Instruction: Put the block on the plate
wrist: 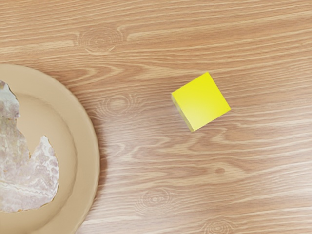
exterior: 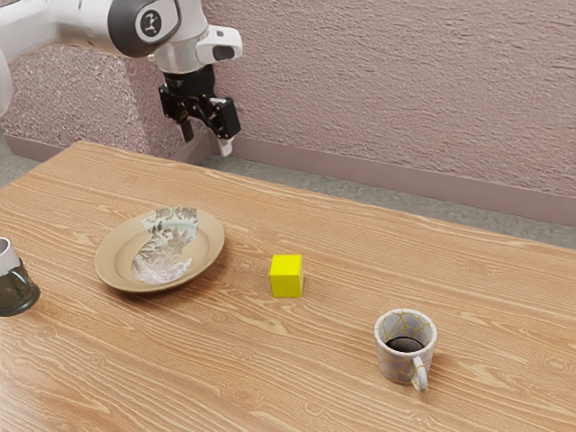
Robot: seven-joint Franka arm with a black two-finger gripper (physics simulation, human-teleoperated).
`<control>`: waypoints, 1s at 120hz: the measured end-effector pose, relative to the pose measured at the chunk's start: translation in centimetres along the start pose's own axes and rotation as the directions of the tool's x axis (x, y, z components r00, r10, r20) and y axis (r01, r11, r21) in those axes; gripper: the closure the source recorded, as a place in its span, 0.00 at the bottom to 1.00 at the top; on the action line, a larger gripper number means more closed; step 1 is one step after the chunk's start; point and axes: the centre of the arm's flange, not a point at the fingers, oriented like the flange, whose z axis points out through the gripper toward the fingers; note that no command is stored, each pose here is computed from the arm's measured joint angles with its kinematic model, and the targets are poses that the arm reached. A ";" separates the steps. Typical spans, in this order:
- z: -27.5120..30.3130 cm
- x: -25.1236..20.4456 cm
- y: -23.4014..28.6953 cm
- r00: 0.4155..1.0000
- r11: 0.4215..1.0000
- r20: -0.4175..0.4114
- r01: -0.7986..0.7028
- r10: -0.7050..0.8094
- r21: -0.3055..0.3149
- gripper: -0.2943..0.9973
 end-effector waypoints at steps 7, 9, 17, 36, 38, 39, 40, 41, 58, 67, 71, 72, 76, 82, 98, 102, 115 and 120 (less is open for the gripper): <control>0.2 0.1 0.0 1.000 1.000 0.002 -0.003 0.003 0.000 0.24; 0.4 0.2 0.0 1.000 1.000 0.005 -0.004 0.004 0.000 0.24; 3.3 1.7 0.1 0.999 1.000 0.035 -0.002 0.002 0.001 0.24; 13.8 9.8 0.4 0.996 0.999 0.078 0.043 -0.041 -0.021 0.24; 15.0 10.4 0.5 0.995 0.998 0.083 0.052 -0.049 -0.029 0.24; 15.5 10.6 0.5 0.995 0.998 0.086 0.056 -0.053 -0.033 0.24; 16.0 10.8 0.6 0.994 0.997 0.088 0.061 -0.057 -0.038 0.24; 16.5 11.0 0.6 0.994 0.997 0.091 0.066 -0.062 -0.044 0.24; 21.3 12.4 1.6 0.981 0.975 0.112 0.172 -0.157 -0.138 0.24; 23.1 12.4 2.0 0.965 0.955 0.131 0.249 -0.229 -0.164 0.24; 24.3 12.1 1.9 0.954 0.945 0.149 0.283 -0.260 -0.162 0.24; 24.6 12.0 1.9 0.951 0.943 0.154 0.291 -0.267 -0.160 0.24; 25.9 11.6 1.8 0.940 0.937 0.175 0.318 -0.292 -0.145 0.24; 27.4 11.0 1.7 0.928 0.933 0.192 0.343 -0.319 -0.109 0.24; 29.8 10.5 3.2 0.908 0.921 0.208 0.384 -0.364 -0.065 0.24; 30.4 10.4 3.4 0.902 0.916 0.211 0.397 -0.377 -0.058 0.24; 32.1 10.0 3.6 0.880 0.898 0.218 0.439 -0.421 -0.039 0.24; 32.5 9.9 4.1 0.875 0.892 0.219 0.450 -0.432 -0.039 0.24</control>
